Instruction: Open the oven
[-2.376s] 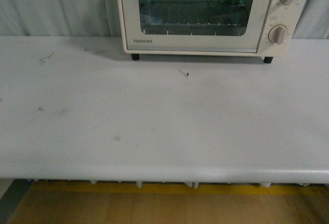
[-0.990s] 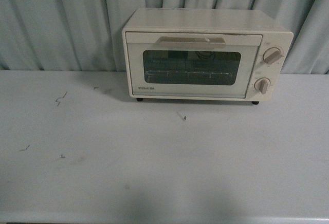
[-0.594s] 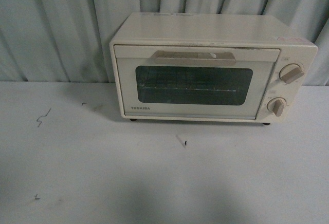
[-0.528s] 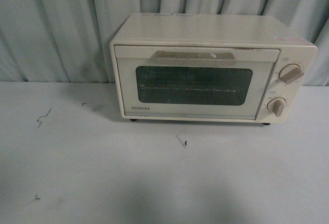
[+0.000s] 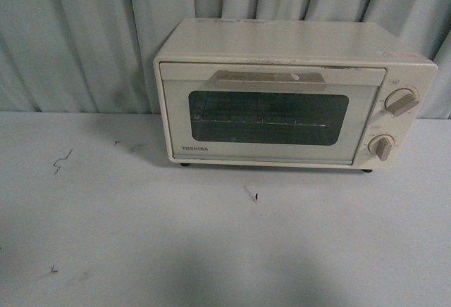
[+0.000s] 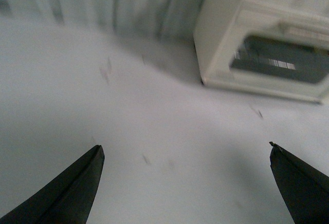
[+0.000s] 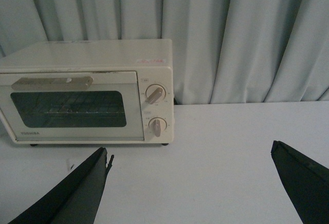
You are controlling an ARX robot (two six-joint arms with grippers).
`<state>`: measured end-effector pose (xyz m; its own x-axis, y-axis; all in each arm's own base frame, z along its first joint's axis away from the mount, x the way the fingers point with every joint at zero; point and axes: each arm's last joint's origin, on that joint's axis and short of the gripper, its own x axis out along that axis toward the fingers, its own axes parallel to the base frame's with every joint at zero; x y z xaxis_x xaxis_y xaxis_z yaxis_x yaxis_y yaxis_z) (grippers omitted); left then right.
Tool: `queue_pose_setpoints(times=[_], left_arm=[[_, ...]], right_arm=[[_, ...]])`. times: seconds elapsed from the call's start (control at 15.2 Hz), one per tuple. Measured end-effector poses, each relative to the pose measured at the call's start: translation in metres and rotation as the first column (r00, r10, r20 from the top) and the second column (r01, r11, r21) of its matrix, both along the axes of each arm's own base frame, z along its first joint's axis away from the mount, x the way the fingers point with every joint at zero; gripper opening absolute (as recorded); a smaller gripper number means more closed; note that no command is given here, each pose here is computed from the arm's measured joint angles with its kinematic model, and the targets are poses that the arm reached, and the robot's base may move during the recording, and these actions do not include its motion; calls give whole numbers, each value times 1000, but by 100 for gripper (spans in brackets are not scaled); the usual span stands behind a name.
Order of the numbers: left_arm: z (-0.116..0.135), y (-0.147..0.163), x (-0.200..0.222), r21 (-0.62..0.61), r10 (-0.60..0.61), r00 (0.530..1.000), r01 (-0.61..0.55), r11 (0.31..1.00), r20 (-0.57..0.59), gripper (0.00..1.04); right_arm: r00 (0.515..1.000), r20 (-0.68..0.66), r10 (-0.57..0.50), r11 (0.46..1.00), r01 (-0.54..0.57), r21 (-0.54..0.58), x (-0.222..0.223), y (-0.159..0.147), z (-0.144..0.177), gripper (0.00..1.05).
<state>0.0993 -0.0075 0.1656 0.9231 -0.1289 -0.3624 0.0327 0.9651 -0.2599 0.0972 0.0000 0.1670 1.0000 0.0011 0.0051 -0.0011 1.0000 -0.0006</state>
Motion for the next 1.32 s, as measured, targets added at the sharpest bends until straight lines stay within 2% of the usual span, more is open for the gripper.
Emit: queue_pose_setpoints(times=[0.2, 0.33, 0.4, 0.59, 0.73, 0.99, 1.32], left_arm=[[-9, -20, 4, -212, -22, 975, -26, 977, -222, 98], [-24, -68, 17, -517, -36, 932, -169, 839, -362, 98], [-30, -79, 22, -571, -48, 915, -208, 794, -400, 98], [-44, -112, 45, -669, -52, 881, -317, 673, -470, 98], [-54, -131, 63, -695, -49, 869, -358, 624, -492, 98], [-71, -157, 96, -722, -49, 861, -391, 571, -506, 98], [-91, -168, 139, -742, 2, 862, -439, 507, -507, 98]], right_arm=[[1000, -1, -1, 1000, 1, 0, 0, 0, 0, 98], [1000, -1, -1, 1000, 1, 0, 0, 0, 0, 98], [1000, -2, -1, 1000, 1, 0, 0, 0, 0, 98], [1000, -1, -1, 1000, 1, 0, 0, 0, 0, 98], [1000, -1, -1, 1000, 1, 0, 0, 0, 0, 98], [1000, -1, -1, 1000, 1, 0, 0, 0, 0, 98], [1000, -1, -1, 1000, 1, 0, 0, 0, 0, 98]])
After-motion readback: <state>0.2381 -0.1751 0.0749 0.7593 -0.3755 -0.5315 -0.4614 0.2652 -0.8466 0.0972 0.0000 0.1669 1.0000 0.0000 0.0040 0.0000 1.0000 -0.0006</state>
